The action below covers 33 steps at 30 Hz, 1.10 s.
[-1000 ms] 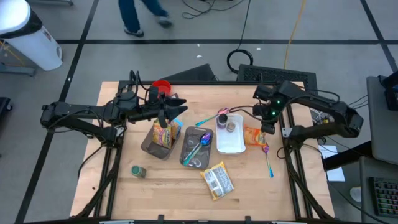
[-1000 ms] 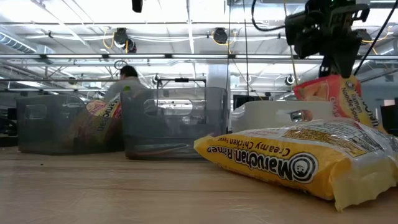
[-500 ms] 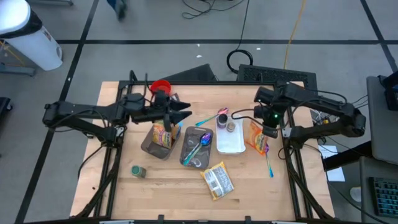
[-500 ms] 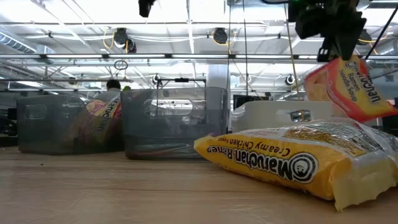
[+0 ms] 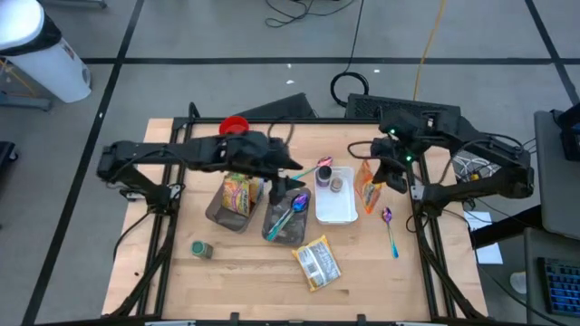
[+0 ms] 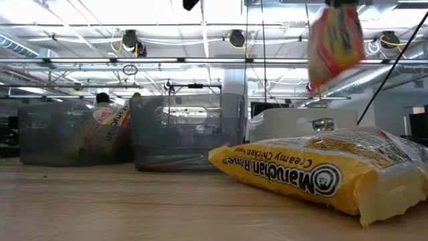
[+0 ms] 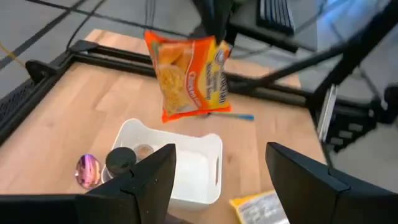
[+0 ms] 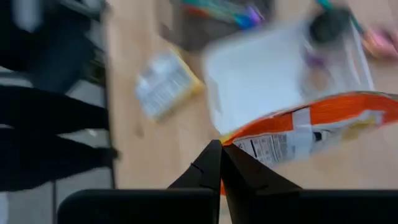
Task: Pick & Place Food Item
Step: Put the orange pack into the left gray bin
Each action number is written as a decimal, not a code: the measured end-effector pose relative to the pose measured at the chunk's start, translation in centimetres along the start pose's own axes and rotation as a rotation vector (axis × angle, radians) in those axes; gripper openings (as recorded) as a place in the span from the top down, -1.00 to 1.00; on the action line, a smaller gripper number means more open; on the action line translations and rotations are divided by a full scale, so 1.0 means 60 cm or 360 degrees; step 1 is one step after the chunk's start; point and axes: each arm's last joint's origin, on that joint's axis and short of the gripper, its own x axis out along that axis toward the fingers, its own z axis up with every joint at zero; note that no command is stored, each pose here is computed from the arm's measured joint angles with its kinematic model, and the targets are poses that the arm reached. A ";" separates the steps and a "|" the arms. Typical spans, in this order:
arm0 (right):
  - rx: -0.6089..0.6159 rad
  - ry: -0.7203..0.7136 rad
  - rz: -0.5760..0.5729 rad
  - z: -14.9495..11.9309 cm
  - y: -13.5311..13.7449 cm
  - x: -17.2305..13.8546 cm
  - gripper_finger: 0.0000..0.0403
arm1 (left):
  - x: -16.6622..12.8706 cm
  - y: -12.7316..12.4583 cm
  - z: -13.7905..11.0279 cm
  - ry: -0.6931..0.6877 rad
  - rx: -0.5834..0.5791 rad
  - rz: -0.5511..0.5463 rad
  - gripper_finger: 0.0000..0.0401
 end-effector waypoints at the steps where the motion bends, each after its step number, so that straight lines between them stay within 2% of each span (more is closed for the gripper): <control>1: -0.0035 -0.0050 0.0041 0.007 0.010 -0.003 1.00 | 0.002 0.000 0.008 0.0022 0.0027 0.0000 -0.28; 4: -0.0156 -0.0189 0.0121 0.024 0.039 -0.005 1.00 | 0.010 0.003 0.031 0.0028 0.0061 -0.0047 -0.28; 9: -0.0320 -0.0338 0.0289 0.046 0.083 0.010 1.00 | 0.018 0.015 0.065 0.0019 -0.0001 -0.0240 -0.28; 17: -0.0482 -0.0332 0.0577 0.069 0.140 0.056 1.00 | 0.043 0.006 0.107 0.0074 -0.0049 -0.0543 -0.28; 24: -0.0556 -0.0395 0.0683 0.079 0.168 0.072 1.00 | 0.072 -0.007 0.124 0.0150 -0.0086 -0.0780 -0.28; 33: -0.0600 -0.0532 0.0760 0.090 0.182 0.066 1.00 | 0.096 -0.024 0.115 0.0218 -0.0112 -0.0889 -0.28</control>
